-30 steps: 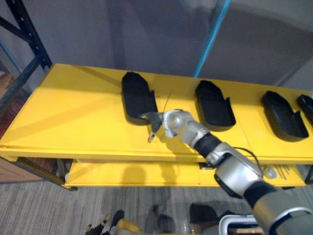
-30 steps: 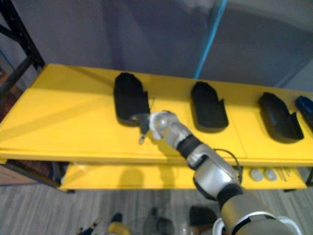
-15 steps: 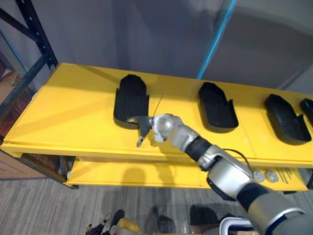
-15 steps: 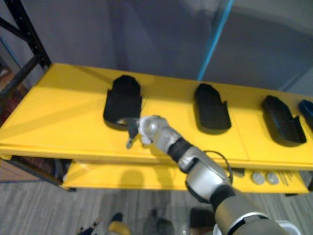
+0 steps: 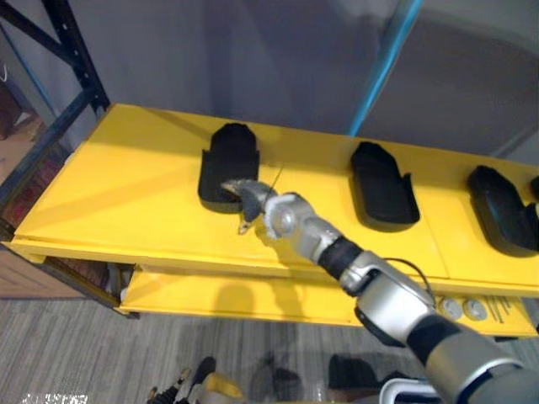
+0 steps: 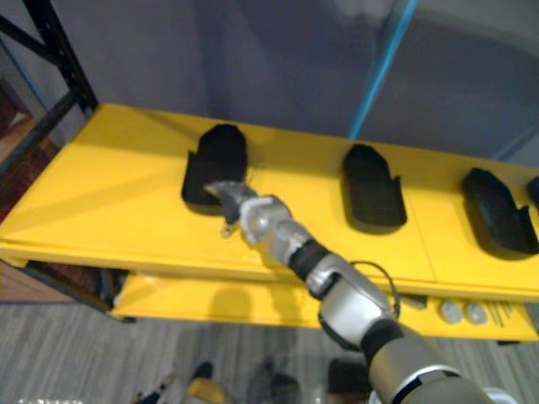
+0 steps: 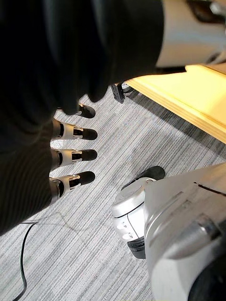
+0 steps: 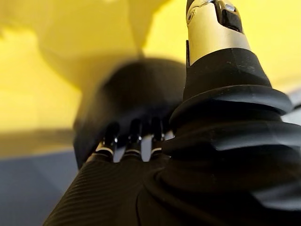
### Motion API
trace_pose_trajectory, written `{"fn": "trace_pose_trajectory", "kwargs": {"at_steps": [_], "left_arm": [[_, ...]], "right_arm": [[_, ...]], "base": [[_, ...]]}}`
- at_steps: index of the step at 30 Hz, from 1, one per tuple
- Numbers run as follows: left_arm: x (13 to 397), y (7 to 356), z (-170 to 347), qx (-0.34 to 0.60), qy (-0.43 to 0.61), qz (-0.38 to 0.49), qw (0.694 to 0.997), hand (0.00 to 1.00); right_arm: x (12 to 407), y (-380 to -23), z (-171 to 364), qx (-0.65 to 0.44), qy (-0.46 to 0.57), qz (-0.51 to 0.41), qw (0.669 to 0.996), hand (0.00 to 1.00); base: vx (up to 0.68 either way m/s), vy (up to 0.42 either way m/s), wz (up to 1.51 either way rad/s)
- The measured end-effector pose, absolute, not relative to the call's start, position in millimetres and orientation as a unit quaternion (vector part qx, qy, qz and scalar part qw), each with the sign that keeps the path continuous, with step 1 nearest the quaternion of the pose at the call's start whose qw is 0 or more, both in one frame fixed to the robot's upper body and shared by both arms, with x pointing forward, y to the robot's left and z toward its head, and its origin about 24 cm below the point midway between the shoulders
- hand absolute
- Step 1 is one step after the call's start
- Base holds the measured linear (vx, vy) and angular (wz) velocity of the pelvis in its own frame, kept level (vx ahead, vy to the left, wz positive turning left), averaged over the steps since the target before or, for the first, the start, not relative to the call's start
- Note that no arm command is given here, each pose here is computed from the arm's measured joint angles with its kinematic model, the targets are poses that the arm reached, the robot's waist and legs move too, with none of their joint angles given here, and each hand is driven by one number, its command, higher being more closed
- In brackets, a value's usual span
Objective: Walk over and take plastic housings, then place them on the shelf
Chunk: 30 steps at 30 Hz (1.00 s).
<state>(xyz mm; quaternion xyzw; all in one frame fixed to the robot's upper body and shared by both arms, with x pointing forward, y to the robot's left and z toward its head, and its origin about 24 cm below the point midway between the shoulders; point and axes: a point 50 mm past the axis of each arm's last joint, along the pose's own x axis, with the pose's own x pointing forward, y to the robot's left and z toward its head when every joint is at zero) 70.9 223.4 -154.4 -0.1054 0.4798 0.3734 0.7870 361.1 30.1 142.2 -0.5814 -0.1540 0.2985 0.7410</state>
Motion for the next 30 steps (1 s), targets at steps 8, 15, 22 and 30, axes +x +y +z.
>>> {"fn": "trace_pose_trajectory", "kwargs": {"at_steps": [8,15,22,30], "left_arm": [[70.9,223.3,-154.3,-0.105,0.478,0.373,0.788,0.0],[71.6,222.2,-154.3,-0.104,0.478,0.37,0.79,0.0],[70.6,222.4,-154.3,-0.113,0.476,0.383,0.784,0.0],[69.3,222.8,-154.4,-0.113,0.477,0.388,0.781,0.0]], "right_arm": [[356.8,37.4,143.6,-0.573,-0.156,0.305,0.744,0.0],[347.7,56.5,141.7,-0.562,-0.143,0.306,0.755,0.0],[350.1,55.4,130.4,-0.577,-0.101,0.284,0.759,0.0],[359.2,41.1,128.7,-0.579,-0.071,0.212,0.784,0.0]], "base": [[0.0,0.0,0.0],[0.0,0.0,0.0],[0.0,-0.001,0.03],[0.0,-0.003,0.05]]}}
